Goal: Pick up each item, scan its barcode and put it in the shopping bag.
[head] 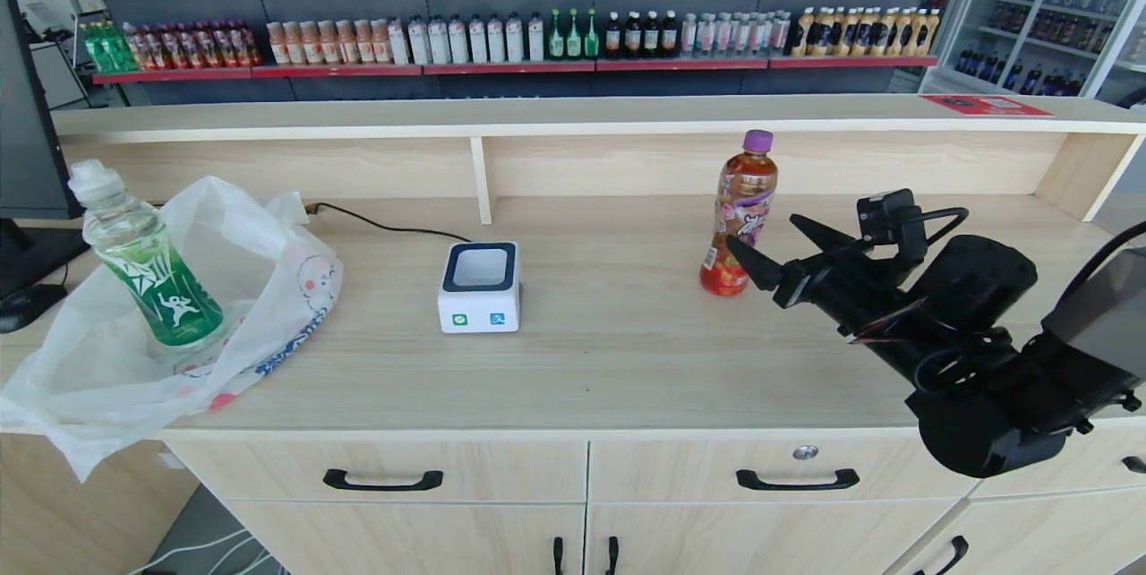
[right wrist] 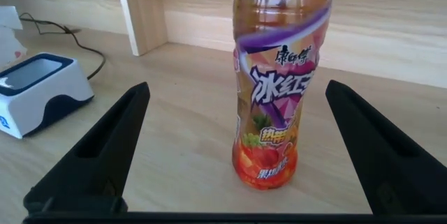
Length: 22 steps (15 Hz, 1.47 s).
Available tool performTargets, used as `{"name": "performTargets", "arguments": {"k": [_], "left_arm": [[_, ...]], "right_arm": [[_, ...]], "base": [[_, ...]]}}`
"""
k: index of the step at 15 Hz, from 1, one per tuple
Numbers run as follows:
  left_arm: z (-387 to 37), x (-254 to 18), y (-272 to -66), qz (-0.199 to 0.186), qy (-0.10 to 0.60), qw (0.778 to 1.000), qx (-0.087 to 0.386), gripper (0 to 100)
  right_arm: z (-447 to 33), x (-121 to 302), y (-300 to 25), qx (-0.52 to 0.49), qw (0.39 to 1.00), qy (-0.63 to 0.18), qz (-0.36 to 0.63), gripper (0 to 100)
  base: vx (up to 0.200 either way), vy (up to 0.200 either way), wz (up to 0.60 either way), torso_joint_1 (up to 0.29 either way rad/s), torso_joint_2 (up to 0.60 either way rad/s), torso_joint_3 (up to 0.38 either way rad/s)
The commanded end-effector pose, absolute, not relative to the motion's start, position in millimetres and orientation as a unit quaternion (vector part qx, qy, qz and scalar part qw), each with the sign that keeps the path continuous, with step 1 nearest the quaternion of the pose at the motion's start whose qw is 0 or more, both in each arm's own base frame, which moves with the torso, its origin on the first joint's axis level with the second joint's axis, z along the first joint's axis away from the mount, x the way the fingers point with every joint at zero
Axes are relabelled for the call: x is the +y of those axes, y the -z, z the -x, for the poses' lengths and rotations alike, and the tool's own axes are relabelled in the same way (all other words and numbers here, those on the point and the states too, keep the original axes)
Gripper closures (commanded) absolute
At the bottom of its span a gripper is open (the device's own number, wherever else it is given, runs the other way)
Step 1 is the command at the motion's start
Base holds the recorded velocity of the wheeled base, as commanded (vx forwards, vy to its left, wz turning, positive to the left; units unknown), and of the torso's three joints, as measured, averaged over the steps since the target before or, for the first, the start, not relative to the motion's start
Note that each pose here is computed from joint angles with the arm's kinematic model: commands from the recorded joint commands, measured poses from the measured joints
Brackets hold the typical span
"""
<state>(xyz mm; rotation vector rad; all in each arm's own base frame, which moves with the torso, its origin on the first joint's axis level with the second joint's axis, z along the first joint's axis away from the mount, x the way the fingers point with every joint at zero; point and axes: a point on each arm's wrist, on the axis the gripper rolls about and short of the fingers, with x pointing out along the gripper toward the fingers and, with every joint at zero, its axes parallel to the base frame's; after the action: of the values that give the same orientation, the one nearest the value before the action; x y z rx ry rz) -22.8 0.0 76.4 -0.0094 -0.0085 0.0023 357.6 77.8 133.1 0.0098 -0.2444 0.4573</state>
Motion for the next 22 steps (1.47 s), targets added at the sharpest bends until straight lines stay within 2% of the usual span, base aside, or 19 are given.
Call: {"name": "performTargets", "arguments": {"k": [1, 4, 9, 12, 22], "left_arm": [[22.7, 0.0, -76.5, 0.005, -0.001, 1.000, -0.004, 0], [22.7, 0.0, -76.5, 0.004, -0.001, 1.000, -0.004, 0], [22.7, 0.0, -76.6, -0.014, -0.001, 1.000, -0.005, 0], [22.7, 0.0, -76.5, -0.014, -0.001, 1.000, -0.004, 0], [22.7, 0.0, -76.5, -0.011, -0.002, 1.000, -0.004, 0]], "right_arm": [[-376.2, 75.8, -118.5, -0.116, 0.969, -0.218, -0.005, 0], [-395.0, 75.3, -108.8, -0.122, 0.973, -0.194, -0.007, 0], [-404.8, 83.5, -101.0, -0.124, 0.972, -0.202, -0.011, 0], [-413.6, 97.1, -119.4, -0.163, 0.962, -0.218, -0.033, 0], [-432.6, 101.3, -106.9, -0.128, 0.963, -0.232, -0.037, 0]], "base": [[0.000, 0.000, 0.00, 0.000, 0.00, 0.000], [0.000, 0.000, 0.00, 0.000, 0.00, 0.000], [0.000, 0.000, 0.00, 0.000, 0.00, 0.000], [0.000, 0.000, 0.00, 0.000, 0.00, 0.000], [0.000, 0.000, 0.00, 0.000, 0.00, 0.000]]}}
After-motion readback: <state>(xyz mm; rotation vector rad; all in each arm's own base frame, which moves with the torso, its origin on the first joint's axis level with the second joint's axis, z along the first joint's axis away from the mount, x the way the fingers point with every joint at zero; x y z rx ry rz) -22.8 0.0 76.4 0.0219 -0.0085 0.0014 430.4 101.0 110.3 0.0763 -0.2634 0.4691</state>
